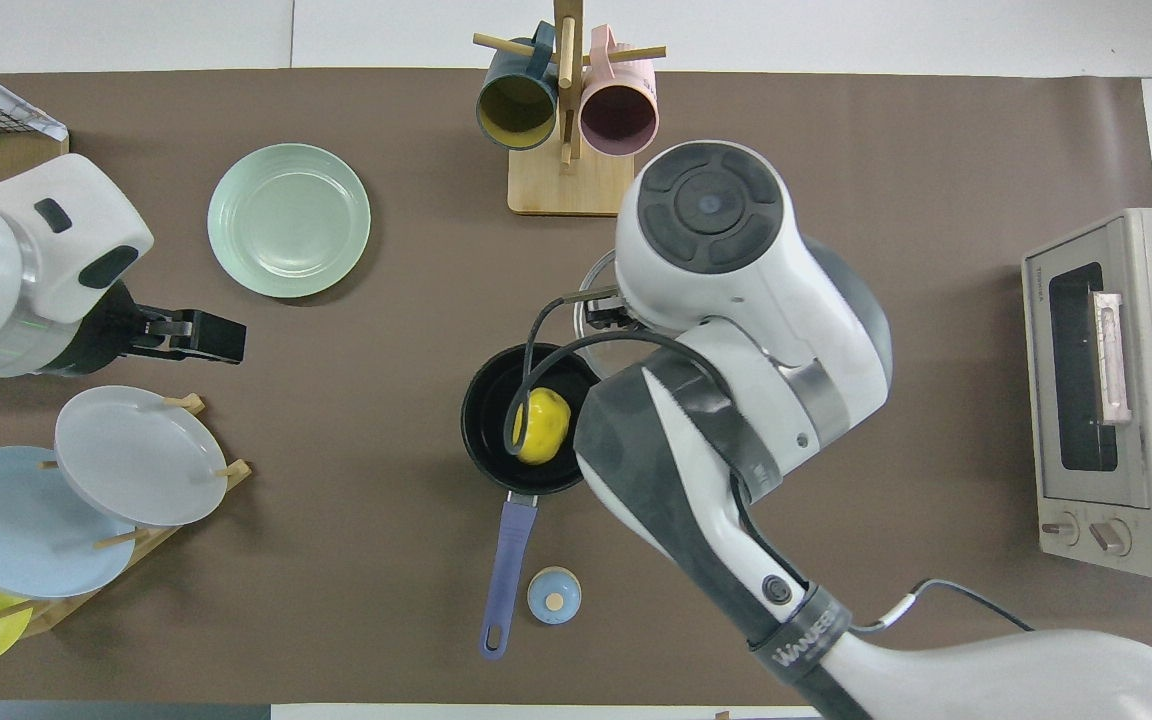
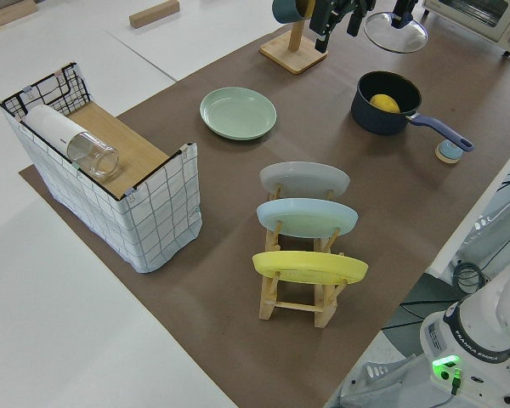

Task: Transfer potato from pot to plate
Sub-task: 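Lift the lid with the right gripper while the left gripper approaches, then move the lid with the right gripper while the left gripper enters the pot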

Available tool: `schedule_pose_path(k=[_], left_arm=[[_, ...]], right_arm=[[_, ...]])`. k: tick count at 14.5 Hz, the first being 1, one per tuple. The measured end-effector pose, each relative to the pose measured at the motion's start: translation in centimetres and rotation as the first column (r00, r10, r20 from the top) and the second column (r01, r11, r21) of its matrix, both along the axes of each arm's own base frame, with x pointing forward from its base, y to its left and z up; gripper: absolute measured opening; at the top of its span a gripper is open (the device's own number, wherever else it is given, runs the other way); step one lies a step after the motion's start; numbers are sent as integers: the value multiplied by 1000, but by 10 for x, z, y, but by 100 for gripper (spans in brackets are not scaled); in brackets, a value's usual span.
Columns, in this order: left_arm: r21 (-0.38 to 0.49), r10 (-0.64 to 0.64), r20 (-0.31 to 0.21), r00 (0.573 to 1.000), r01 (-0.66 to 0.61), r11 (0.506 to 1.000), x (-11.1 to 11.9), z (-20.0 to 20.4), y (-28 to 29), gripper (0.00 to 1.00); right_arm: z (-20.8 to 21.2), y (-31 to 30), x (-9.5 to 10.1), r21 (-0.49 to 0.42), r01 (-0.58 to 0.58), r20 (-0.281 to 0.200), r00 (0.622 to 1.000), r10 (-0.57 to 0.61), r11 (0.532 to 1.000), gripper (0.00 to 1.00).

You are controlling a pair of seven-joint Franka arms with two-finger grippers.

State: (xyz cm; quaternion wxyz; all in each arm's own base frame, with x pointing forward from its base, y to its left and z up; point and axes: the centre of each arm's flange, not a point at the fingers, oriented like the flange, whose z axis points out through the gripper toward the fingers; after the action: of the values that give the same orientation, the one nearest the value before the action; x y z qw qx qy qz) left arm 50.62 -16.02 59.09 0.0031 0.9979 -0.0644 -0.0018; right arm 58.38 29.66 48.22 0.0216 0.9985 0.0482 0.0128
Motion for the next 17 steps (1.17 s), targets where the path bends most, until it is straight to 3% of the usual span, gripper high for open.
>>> schedule_pose_path(k=[3, 6, 12, 17], left_arm=[[-9, 62, 20, 998, -62, 998, -19, -15, -59, 100], [-25, 117, 35, 992, -116, 993, -39, -47, -111, 100], [-4, 171, -6, 985, -171, 985, -61, -145, -196, 100], [29, 163, -24, 986, -162, 986, -74, -203, -238, 100]], right_arm=[[-11, -57, 22, -9, -25, -35, 999, 25, 1000, 66], [-27, -104, 30, -19, -63, -77, 995, 61, 998, 66], [-51, -199, 14, -24, -125, -151, 981, 121, 992, 66], [-103, -245, -12, -13, -150, -111, 983, 148, 989, 66]])
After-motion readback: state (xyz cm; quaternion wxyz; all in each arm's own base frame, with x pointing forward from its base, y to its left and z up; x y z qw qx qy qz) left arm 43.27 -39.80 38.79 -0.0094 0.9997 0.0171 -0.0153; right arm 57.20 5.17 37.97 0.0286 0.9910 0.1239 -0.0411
